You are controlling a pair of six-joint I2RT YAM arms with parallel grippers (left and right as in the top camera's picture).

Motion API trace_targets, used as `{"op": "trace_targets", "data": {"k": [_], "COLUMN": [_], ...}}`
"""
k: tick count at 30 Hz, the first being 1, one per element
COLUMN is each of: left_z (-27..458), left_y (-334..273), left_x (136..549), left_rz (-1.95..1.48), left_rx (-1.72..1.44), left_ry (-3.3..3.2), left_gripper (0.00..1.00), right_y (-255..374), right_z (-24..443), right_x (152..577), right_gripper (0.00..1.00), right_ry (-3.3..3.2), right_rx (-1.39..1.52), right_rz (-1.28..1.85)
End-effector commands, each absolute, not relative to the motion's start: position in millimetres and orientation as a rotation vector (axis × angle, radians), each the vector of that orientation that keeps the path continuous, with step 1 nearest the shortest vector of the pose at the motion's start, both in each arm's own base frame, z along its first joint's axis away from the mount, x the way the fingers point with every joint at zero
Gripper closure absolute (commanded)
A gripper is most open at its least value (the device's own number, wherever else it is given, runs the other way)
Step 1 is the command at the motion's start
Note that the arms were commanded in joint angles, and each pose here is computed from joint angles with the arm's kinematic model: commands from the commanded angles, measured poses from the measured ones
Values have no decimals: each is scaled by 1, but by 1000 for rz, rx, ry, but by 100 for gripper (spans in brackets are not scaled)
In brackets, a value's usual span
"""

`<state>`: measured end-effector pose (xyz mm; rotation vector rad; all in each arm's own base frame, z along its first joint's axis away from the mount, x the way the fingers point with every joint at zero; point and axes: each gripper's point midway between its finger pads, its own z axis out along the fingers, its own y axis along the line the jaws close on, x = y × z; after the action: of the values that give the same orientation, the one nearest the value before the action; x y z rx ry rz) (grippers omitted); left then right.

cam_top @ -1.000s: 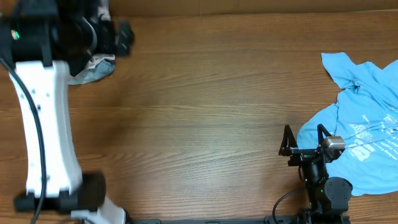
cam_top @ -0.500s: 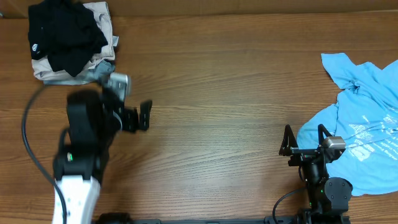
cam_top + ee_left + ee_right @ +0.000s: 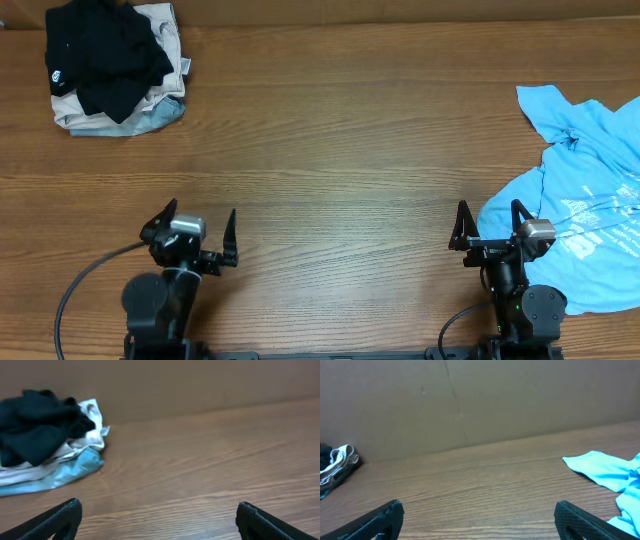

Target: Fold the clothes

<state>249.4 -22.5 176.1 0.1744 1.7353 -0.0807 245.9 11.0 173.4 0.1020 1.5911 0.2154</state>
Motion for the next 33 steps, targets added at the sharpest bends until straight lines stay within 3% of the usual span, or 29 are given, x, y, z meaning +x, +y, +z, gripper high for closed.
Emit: {"op": "trace_targets", "data": {"k": [1,33], "left_z": [168,161], "left_y": [-18,-17], "left_x": [246,245], "left_rz": [-61,-59], "left_rx": [153,148], "left_ry": [1699,1618], "left_gripper": [0,0], "right_y": [12,12], "right_z": [172,172], "right_x": [246,246], "right_gripper": [0,0], "right_ry": [1588,1588], "right_rx": [98,98], "right_rz": [214,214]}}
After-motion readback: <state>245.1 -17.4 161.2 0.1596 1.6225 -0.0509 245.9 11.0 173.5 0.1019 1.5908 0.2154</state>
